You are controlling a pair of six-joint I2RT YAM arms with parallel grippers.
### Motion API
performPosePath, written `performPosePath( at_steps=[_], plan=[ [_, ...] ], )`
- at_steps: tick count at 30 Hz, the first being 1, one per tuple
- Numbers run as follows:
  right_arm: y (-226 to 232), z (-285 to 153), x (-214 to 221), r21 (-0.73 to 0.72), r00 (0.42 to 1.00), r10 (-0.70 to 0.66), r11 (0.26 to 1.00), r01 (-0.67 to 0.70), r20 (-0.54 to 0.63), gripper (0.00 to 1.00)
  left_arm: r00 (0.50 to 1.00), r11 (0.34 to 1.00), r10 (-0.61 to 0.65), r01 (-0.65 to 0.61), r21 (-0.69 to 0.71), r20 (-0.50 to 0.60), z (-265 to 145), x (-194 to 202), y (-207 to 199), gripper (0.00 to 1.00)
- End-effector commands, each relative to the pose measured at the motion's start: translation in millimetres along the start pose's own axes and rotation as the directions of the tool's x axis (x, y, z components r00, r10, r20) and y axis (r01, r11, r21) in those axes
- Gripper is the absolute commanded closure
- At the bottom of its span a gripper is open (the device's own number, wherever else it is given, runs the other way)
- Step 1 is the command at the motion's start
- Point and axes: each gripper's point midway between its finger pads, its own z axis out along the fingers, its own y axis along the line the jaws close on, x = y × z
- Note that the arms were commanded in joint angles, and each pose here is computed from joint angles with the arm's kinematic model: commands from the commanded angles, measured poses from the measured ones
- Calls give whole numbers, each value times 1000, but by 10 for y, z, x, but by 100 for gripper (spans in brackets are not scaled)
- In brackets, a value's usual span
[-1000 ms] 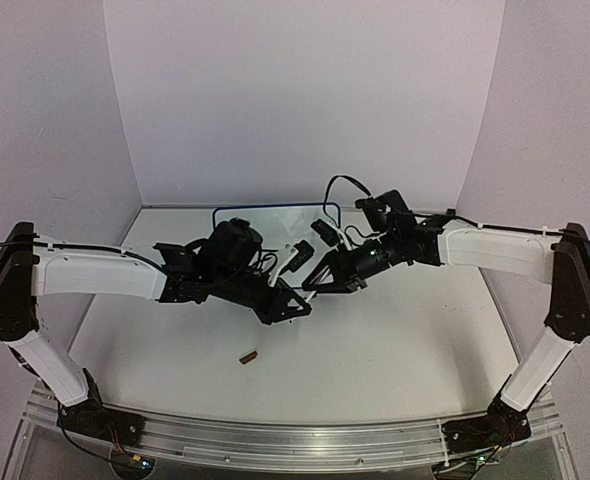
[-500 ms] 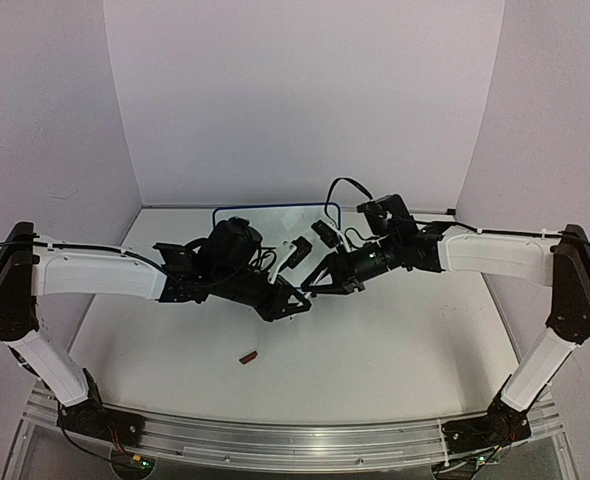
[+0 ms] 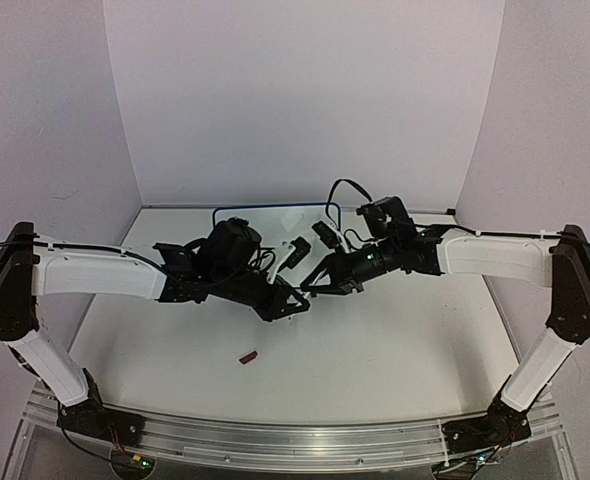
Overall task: Write a sentence on the whiteboard
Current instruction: Pass from the left arm to the right
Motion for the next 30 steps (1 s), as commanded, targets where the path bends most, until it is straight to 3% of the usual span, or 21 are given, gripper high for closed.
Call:
performPosePath(
  at_steps=[1, 13, 21, 26, 28, 30],
  plan=[
    [206, -101, -179, -19, 995, -59, 998, 61, 86, 89, 999, 999, 30, -31, 39, 24, -91, -58, -124, 100],
    [213, -123, -238, -13, 992, -56, 998, 57, 111, 87, 999, 999, 29, -29, 36, 18, -108, -16, -115, 100],
    [257, -118, -184, -44, 994, -62, 997, 66, 86, 99, 999, 999, 42, -43, 8, 17, -133, -20, -77, 100],
    [265, -137, -165, -43, 994, -71, 996, 75, 87, 100, 999, 999, 38, -38, -6, 11, -134, -10, -36, 100],
    [246, -163, -196, -21, 991, -76, 997, 79, 109, 100, 1000, 1000, 26, -26, -17, 15, -148, -26, 2, 87],
    [229, -215, -252, 19, 985, -94, 996, 92, 146, 100, 1000, 999, 17, -16, -31, 23, -183, -54, 43, 57]
  ],
)
